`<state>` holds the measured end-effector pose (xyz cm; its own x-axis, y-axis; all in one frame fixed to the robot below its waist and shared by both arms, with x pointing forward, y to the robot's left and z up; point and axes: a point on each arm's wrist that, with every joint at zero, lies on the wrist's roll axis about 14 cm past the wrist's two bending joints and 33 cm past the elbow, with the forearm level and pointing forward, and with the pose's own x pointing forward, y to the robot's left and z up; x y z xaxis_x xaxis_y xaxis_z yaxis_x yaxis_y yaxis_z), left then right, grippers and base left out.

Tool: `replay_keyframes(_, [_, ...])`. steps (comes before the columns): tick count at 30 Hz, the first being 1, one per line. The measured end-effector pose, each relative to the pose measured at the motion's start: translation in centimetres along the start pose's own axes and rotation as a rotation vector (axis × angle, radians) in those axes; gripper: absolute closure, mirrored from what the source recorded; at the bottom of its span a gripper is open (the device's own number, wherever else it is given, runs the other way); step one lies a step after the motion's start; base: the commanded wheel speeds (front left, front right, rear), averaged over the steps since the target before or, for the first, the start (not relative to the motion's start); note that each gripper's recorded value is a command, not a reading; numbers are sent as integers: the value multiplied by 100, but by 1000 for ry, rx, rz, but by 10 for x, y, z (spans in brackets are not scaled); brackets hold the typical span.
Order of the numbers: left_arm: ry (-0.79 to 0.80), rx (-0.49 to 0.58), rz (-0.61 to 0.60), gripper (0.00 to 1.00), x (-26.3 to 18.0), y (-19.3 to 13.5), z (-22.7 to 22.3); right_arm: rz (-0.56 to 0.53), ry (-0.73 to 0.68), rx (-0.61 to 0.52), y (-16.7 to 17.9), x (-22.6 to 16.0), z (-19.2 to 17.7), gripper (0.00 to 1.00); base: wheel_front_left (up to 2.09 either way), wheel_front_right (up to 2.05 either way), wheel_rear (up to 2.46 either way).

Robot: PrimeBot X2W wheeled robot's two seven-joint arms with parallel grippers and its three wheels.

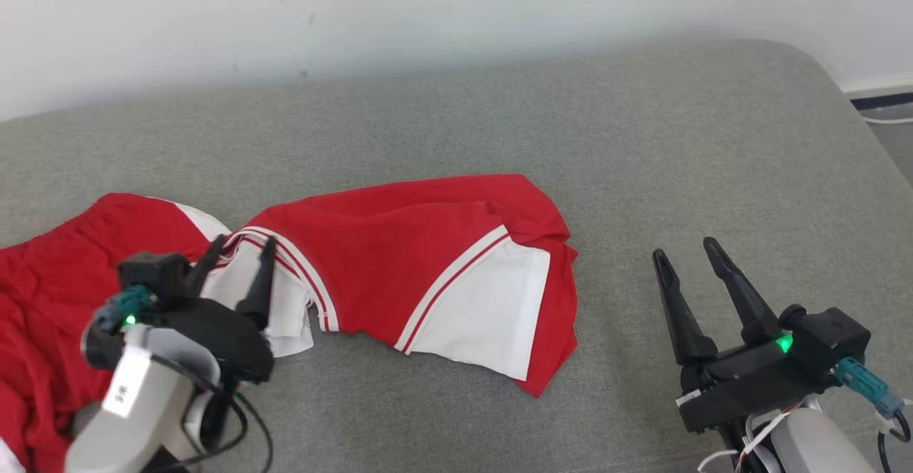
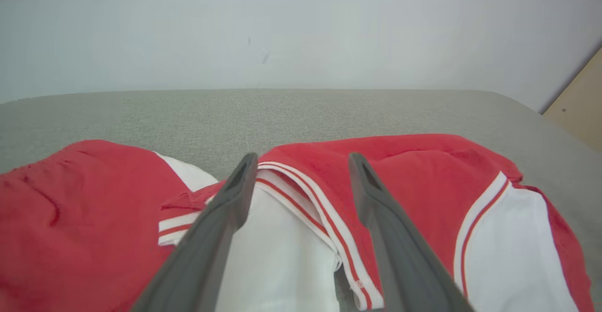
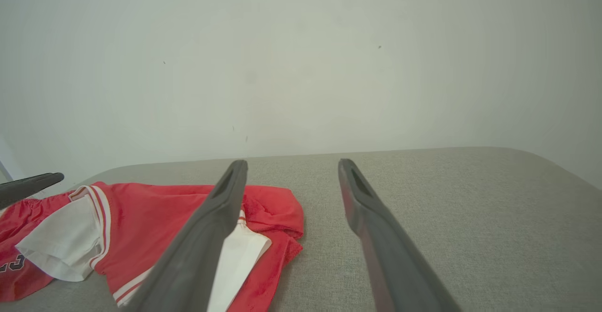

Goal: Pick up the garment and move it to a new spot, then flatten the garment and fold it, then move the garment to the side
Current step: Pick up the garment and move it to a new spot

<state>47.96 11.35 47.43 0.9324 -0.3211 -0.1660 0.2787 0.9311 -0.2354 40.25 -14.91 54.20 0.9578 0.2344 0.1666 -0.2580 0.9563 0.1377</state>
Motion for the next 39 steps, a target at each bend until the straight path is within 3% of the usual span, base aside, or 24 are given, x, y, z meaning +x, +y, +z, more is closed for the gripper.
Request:
replay_keyframes(7, [-40, -37, -64, 0, -17, -28, -3, -1, -17, 8, 0, -1, 6, 0, 0, 0, 0])
replay_keyframes(29, [-211, -85, 121, 0, -84, -5, 14, -71, -41, 4, -18, -28, 15, 0, 0, 0, 0])
replay_keyframes(39, [-276, -70, 136, 0, -101, -12, 25, -76, -43, 21, -13, -39, 14, 0, 0, 0, 0])
